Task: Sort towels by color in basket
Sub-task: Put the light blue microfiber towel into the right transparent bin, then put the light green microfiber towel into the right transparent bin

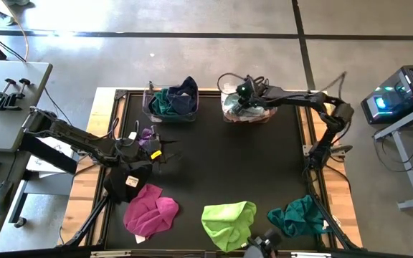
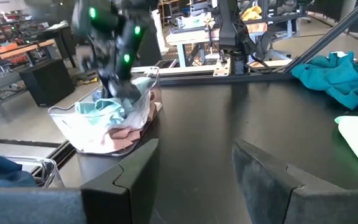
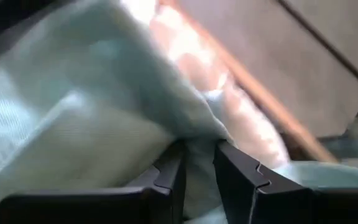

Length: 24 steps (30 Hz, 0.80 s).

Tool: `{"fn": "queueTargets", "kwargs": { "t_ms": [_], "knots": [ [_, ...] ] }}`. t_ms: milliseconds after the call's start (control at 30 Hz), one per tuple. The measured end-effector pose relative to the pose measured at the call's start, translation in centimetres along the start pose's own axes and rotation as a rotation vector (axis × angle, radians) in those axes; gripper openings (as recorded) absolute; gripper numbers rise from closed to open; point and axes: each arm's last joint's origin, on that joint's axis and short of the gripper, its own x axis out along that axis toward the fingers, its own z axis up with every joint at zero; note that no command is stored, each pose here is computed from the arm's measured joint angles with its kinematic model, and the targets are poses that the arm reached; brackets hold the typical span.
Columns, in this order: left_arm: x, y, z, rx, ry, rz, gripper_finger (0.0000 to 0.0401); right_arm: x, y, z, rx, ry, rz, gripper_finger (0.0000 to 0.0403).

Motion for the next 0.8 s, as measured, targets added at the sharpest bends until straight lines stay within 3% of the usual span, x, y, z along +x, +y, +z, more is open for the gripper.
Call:
{"fn": "queueTargets", "kwargs": {
  "t_ms": [233, 400, 667, 800],
  "knots": [
    [0.0, 0.0, 0.0, 0.004, 0.003, -0.001, 0.0186, -7.5, -0.8, 1.9, 0.021, -0.191, 0.02, 0.0078],
    [0.0, 0.0, 0.0, 0.005, 0.004, -0.001, 0.0186, -12.8, 1.5, 1.2, -0.075, -0.276, 0.106, 0.0078],
    [0.0, 0.0, 0.1, 0.0, -0.004, -0.001, 0.0186, -17.2, 10.1, -5.7, -0.342, -0.385, 0.408, 0.0078],
    [0.0, -0.3, 0.6, 0.032, -0.066, -0.084, 0.0186, -18.4, 14.2, -10.0, -0.655, -0.393, 0.637, 0.0078]
  ]
}}
